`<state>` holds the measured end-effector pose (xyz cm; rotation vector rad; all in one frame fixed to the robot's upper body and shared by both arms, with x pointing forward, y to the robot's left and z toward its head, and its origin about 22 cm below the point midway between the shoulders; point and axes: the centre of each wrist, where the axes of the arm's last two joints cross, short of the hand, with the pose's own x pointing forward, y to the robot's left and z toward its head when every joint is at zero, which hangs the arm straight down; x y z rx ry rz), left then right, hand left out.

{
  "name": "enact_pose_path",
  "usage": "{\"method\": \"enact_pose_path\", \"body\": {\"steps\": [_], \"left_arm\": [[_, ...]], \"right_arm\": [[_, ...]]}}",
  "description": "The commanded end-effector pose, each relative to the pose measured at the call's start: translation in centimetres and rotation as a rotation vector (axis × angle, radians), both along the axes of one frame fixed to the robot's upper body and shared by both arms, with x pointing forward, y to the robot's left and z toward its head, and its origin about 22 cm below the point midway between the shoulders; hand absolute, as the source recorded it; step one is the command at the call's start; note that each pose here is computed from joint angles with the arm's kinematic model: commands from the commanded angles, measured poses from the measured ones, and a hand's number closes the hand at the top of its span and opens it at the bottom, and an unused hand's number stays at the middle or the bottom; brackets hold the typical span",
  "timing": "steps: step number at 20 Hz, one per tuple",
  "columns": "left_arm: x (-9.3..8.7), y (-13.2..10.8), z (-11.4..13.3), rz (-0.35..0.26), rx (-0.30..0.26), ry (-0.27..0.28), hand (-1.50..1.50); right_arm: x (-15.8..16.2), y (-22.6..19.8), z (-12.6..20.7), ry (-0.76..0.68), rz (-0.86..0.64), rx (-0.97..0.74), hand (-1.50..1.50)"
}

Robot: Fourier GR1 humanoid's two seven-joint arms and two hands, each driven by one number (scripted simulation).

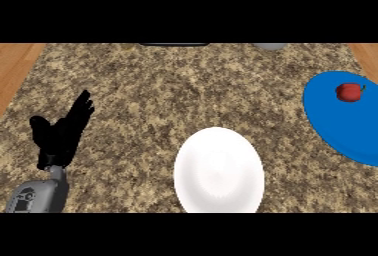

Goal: Pick the bell pepper from the plate and place it in the plate

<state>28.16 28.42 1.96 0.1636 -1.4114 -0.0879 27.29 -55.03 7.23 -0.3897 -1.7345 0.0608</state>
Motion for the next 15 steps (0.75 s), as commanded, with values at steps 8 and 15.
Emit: {"method": "enact_pose_path", "body": {"steps": [8, 15], "left_arm": [[0.9, -1.3, 1.2, -0.025, -0.005, -0.008, 0.00], [0.0, 1.9, -0.6, -0.001, 0.004, -0.016, 0.00]], "right_arm": [[-2.5, -2.5, 1.1, -0.016, -0.006, -0.025, -1.50], [-4.6, -4.2, 1.7, 0.042, -0.046, -0.078, -1.50]]}}
